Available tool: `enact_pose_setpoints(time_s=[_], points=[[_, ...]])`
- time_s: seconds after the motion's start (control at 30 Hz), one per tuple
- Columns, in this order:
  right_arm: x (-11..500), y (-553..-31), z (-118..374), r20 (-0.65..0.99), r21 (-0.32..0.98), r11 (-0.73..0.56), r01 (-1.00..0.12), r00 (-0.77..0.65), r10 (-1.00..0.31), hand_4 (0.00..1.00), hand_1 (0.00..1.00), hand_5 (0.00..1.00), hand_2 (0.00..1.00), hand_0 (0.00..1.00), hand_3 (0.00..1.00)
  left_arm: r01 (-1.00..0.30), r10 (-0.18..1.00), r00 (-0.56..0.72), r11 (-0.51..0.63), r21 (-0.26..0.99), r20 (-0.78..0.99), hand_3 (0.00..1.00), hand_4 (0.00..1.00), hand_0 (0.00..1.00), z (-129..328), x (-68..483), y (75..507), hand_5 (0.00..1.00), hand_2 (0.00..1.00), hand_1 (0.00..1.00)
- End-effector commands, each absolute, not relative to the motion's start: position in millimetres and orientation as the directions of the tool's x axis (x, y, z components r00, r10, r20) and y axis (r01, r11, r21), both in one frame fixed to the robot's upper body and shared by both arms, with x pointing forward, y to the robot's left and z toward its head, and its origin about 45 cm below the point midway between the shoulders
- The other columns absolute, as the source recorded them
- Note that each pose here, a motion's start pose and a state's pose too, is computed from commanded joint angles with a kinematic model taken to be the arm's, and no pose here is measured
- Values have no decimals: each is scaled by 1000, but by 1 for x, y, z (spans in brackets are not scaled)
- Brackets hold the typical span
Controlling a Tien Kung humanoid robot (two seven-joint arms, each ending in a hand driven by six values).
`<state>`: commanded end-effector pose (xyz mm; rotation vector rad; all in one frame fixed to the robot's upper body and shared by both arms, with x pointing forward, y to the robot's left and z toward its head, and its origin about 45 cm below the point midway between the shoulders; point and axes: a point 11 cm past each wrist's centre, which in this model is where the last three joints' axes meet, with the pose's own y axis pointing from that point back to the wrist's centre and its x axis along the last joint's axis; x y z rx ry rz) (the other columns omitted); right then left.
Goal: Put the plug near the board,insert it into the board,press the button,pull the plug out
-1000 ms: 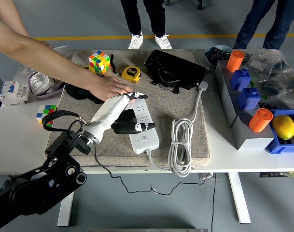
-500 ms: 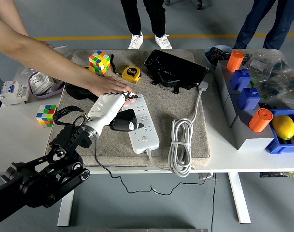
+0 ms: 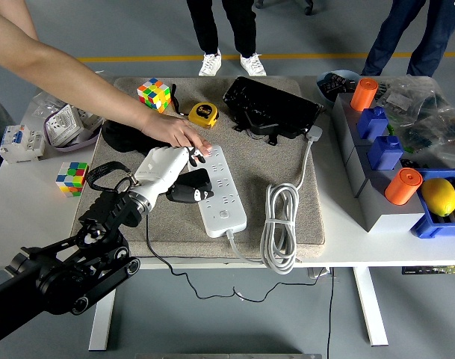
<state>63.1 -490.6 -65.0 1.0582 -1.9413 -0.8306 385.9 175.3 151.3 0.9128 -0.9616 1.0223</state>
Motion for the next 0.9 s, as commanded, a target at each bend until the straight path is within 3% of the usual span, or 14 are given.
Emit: enact_pose_setpoints(time_s=[0.33, 0.37, 0.5, 0.53, 0.73, 0.77, 0.9], points=[[63, -490, -65, 307, 809, 446, -383, -371, -876, 707, 612, 218, 565, 607, 541, -953, 235, 236, 247, 177, 943, 575, 847, 486, 148, 390, 176, 371, 559, 573], [64, -490, -65, 306, 808, 446, -384, -373, -876, 708, 613, 218, 565, 607, 541, -952, 230, 238, 246, 181, 944, 552, 813, 429, 147, 390, 177, 261, 534, 524], [64, -490, -65, 305, 808, 446, -384, -374, -876, 708, 613, 218, 565, 607, 541, -953, 223, 238, 243, 183, 945, 552, 813, 429, 145, 390, 177, 261, 534, 524], [64, -490, -65, 305, 808, 446, -385, -374, -876, 708, 613, 218, 565, 607, 541, -953, 222, 239, 241, 184, 945, 537, 764, 352, 145, 390, 178, 170, 481, 480], [63, -489, -66, 305, 808, 446, -385, -374, -876, 707, 613, 216, 565, 607, 541, -955, 225, 225, 244, 169, 948, 537, 764, 352, 146, 390, 178, 170, 481, 480], [63, -489, -66, 305, 809, 446, -384, -373, -876, 705, 613, 214, 565, 607, 541, -955, 226, 221, 246, 164, 949, 529, 738, 286, 146, 390, 178, 95, 370, 415], [64, -489, -66, 303, 808, 445, -386, -375, -876, 705, 613, 214, 565, 607, 541, -954, 227, 214, 256, 154, 950, 529, 738, 286, 147, 390, 177, 95, 370, 415]])
